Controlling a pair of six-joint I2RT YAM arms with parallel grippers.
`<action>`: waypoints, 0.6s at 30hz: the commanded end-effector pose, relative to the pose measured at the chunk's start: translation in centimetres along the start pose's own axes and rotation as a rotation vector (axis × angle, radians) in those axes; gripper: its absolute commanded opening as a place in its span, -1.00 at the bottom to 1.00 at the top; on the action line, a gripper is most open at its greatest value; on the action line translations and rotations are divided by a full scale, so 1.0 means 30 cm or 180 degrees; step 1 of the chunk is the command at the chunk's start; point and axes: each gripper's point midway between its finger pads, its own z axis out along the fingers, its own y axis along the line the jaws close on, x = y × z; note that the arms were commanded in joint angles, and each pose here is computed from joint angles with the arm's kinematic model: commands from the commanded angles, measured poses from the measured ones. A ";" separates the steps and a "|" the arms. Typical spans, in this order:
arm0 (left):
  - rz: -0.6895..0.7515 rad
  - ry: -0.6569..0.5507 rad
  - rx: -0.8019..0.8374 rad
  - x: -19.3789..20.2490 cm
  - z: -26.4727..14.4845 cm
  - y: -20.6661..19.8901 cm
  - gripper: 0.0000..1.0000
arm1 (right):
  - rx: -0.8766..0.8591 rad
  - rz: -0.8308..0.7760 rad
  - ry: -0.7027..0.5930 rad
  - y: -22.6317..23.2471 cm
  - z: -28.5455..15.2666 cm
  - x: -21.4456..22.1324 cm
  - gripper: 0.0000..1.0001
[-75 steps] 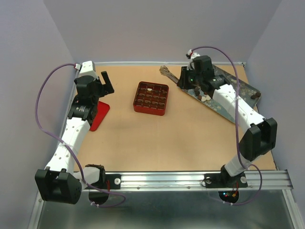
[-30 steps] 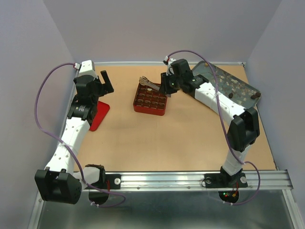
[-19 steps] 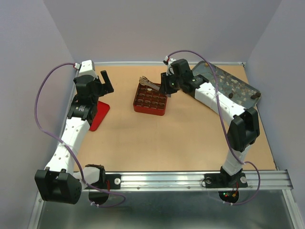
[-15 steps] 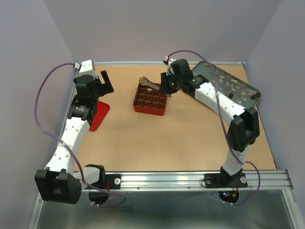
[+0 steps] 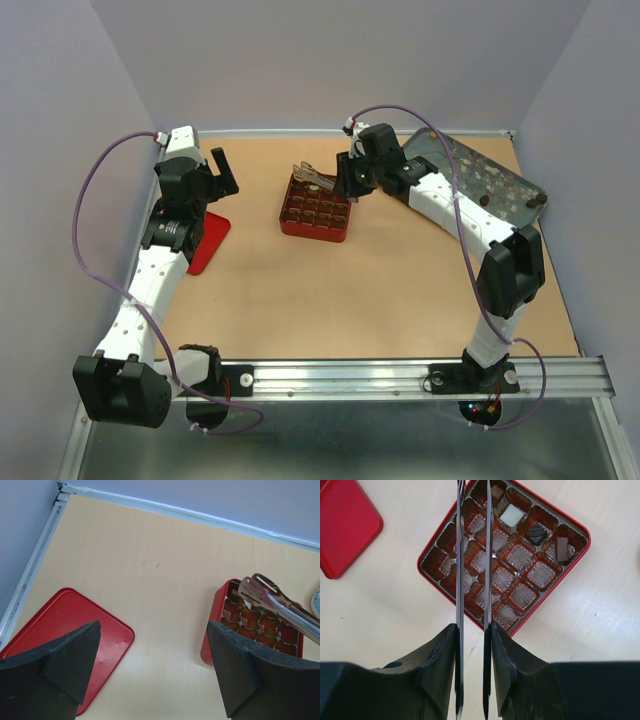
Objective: Pack the chocolate
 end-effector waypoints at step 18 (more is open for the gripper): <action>-0.0012 -0.0299 -0.0037 -0.113 -0.035 -0.002 0.97 | 0.1322 0.0305 -0.0991 -0.463 -0.370 -0.275 -0.28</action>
